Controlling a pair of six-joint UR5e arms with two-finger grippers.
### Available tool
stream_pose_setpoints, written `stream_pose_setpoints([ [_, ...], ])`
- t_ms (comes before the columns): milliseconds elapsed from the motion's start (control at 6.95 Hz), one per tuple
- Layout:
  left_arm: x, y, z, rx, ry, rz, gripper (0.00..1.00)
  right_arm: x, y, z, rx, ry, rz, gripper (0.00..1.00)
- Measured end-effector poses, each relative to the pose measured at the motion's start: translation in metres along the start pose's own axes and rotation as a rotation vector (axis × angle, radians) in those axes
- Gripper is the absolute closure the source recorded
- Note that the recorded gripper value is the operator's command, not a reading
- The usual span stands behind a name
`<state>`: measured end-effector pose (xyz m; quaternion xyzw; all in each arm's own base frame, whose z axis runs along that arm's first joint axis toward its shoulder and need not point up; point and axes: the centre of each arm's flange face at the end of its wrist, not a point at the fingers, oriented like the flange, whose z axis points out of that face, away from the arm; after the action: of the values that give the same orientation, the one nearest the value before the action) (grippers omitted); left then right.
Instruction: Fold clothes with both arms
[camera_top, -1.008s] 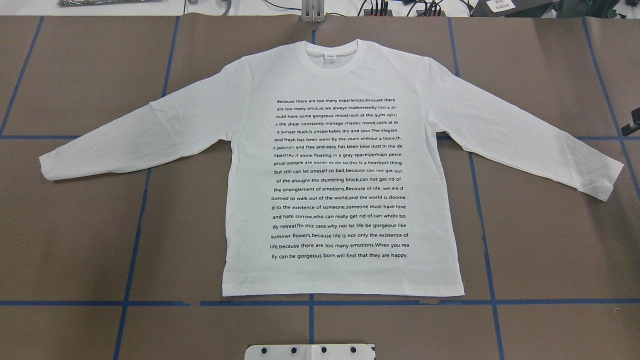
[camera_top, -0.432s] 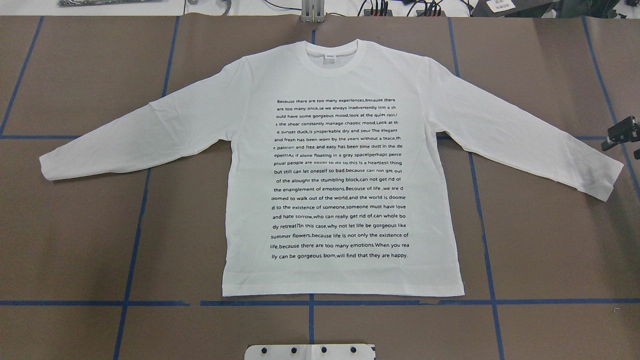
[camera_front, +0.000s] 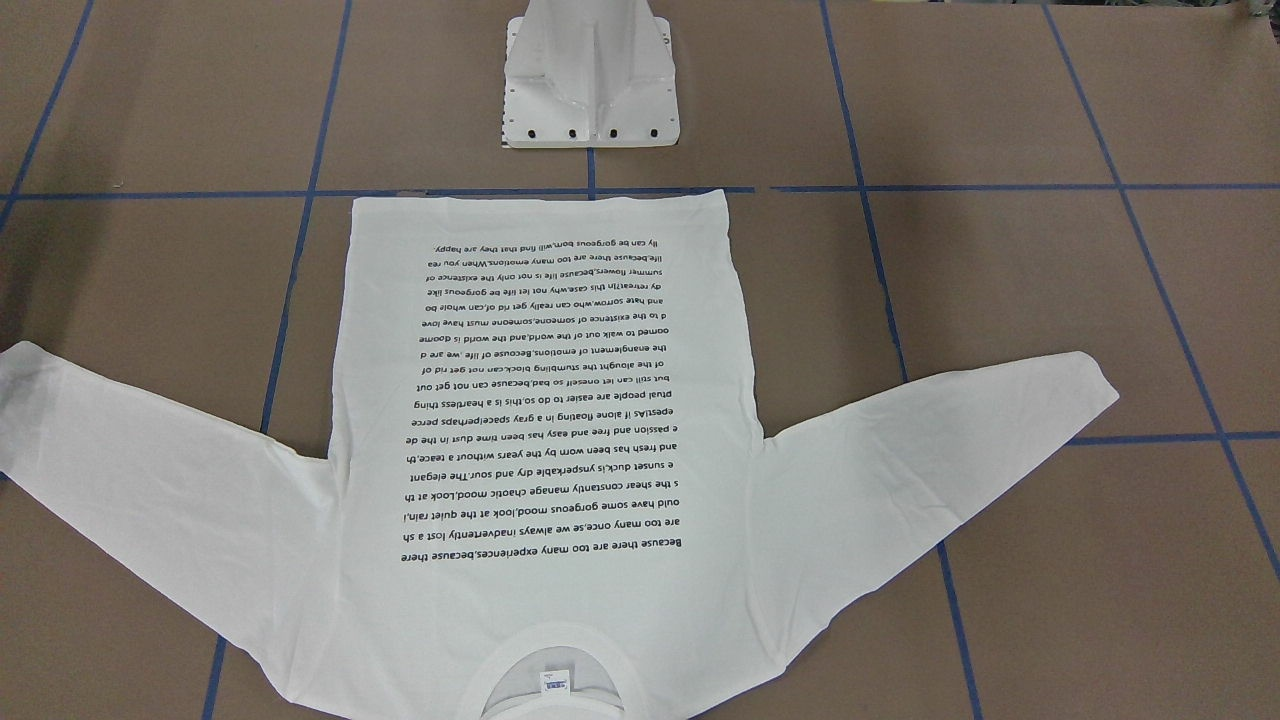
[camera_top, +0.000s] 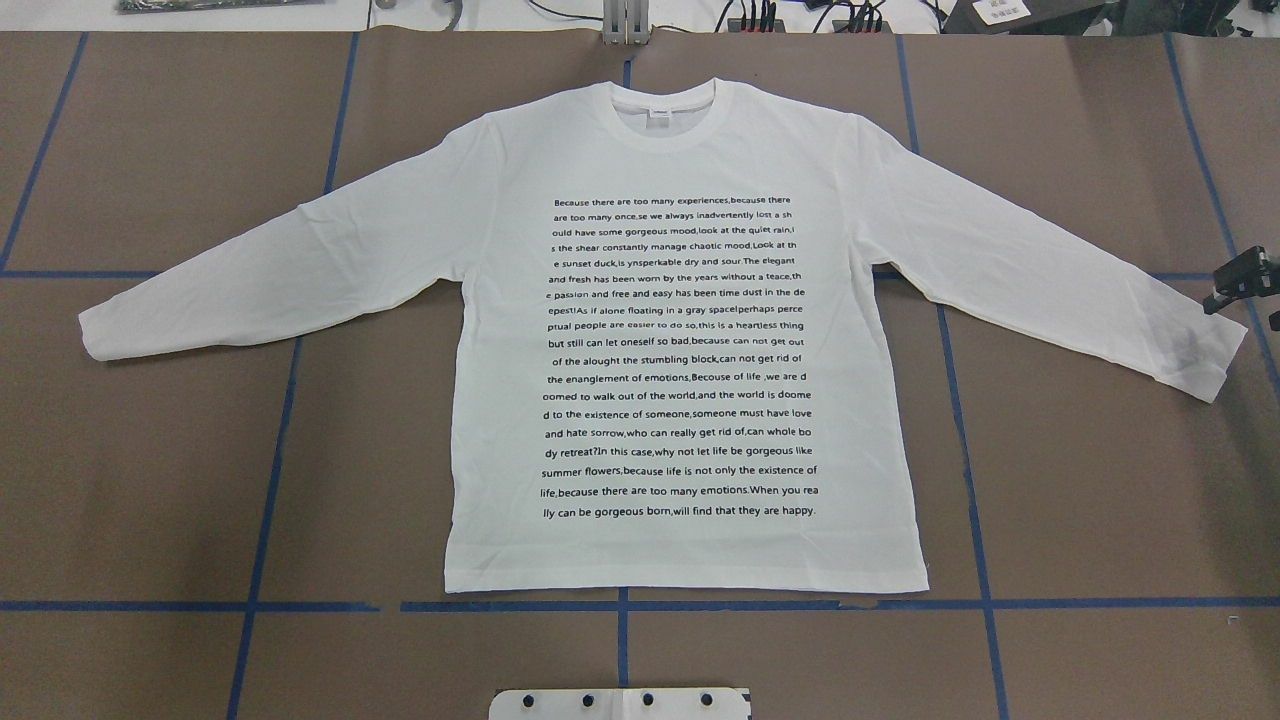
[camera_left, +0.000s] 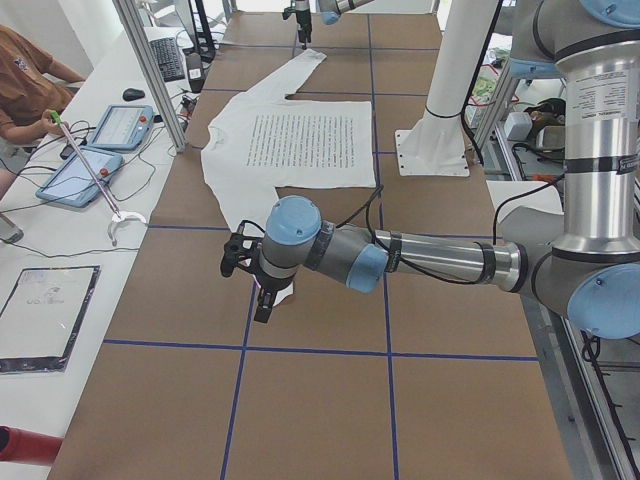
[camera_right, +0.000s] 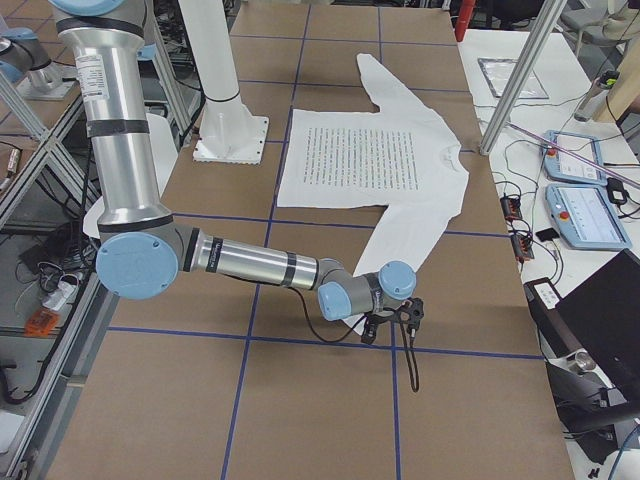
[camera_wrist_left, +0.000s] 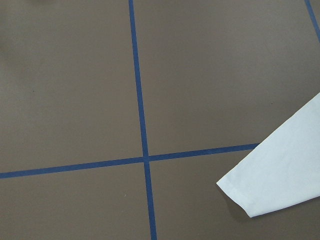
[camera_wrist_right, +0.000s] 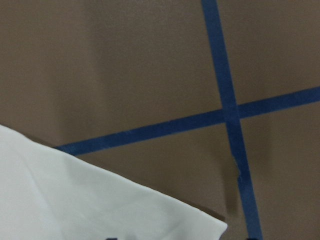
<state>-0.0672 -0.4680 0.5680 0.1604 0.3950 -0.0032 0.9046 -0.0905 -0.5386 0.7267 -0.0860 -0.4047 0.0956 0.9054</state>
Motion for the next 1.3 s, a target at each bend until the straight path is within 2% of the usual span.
stream_pose_setpoints([
  [288, -0.001, 0.000, 0.000, 0.001, -0.003, 0.001, 0.00, 0.004, -0.001, 0.011, -0.018, 0.010, 0.007, 0.21],
  [432, -0.001, 0.000, 0.000, 0.001, -0.004, 0.001, 0.00, 0.002, -0.001, 0.015, -0.024, 0.013, 0.004, 0.36],
  [576, 0.000, 0.000, 0.000, 0.001, -0.004, 0.001, 0.00, -0.001, -0.001, 0.019, -0.030, 0.016, 0.000, 0.78],
  [720, 0.000, 0.000, 0.000, 0.001, -0.005, 0.002, 0.00, -0.002, -0.002, 0.021, -0.033, 0.017, -0.001, 1.00],
  [1295, -0.001, 0.000, 0.000, 0.001, -0.005, -0.001, 0.00, -0.007, -0.003, 0.019, -0.030, 0.013, -0.009, 1.00],
])
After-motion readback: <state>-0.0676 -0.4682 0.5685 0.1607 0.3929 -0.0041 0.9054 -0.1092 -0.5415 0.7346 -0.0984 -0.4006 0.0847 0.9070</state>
